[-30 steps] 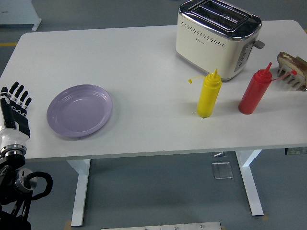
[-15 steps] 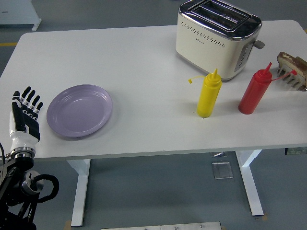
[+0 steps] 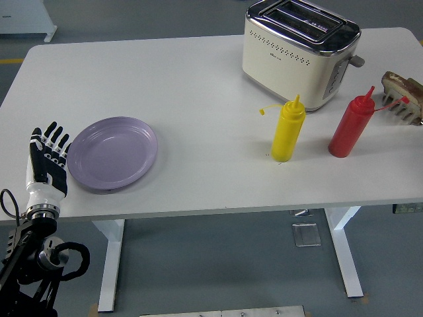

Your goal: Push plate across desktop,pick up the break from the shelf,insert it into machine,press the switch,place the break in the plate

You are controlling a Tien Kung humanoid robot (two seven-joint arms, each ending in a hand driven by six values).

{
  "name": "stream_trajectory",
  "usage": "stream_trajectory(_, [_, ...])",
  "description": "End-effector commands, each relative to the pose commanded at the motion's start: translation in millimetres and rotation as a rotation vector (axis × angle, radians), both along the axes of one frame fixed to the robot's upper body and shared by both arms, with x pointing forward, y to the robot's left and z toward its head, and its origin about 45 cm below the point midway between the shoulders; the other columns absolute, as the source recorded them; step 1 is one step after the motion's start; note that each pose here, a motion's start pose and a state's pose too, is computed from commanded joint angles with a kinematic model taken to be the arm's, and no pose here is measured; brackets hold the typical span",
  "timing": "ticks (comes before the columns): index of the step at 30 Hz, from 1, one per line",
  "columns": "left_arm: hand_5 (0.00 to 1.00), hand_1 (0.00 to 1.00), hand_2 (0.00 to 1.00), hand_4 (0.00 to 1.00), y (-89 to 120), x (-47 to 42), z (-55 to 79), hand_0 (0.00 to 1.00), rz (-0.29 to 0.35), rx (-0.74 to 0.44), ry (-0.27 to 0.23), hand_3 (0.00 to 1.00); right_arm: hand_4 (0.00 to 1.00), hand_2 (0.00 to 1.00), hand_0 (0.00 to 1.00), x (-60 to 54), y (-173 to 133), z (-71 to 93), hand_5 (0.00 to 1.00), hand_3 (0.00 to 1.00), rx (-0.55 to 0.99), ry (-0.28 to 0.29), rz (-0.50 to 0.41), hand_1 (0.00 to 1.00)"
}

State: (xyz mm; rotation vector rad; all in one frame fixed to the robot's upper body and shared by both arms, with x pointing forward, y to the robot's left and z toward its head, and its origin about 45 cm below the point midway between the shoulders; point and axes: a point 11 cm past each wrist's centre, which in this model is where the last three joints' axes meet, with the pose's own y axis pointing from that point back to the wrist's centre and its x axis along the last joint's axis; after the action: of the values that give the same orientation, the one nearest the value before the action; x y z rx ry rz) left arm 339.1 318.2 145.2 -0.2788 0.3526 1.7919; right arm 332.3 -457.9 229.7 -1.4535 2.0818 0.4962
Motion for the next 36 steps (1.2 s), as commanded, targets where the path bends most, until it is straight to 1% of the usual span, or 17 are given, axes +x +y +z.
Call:
stream_trajectory(10, [0.998,0.865,0.881,0.548,-14.4,2.5,-1.3,0.865,-0.042,-0.073,-0.010,0.828,0.396,0.682,0.742,0.2,-2.3,3.5,0.407,0.671,-0.003,-0.009,-0.005,0.685])
stream_trajectory(17, [0.998,0.864,0.881,0.549,-40.3,2.6,-6.4,0.863,-0.099,-0.168,-0.010,0.827,0.396,0.683,0.741,2.0,1.3,2.4,0.407,0.671,-0.001,-0.008,0.004,0.685])
stream_trajectory(23, [0.998,0.864,0.878,0.548,-58.1,6.3,-4.6,0.864,-0.149,-0.213,-0.019,0.827,0.397,0.683,0.741,2.6,2.2,2.7,0.409,0.670,-0.001,-0.009,0.007,0.684])
stream_trajectory(32, [0.998,0.863,0.875,0.553,-91.4,6.6,-10.9,0.857,-0.244,-0.289,0.005,0.826,0.395,0.680,0.741,3.7,3.4,3.3,0.407,0.668,-0.001,-0.011,0.011,0.683])
stream_trajectory(36, [0.998,0.861,0.874,0.555,-104.0,6.9,-11.7,0.856,-0.280,-0.315,0.012,0.828,0.395,0.679,0.741,4.1,3.8,3.6,0.408,0.667,-0.001,-0.012,0.012,0.682])
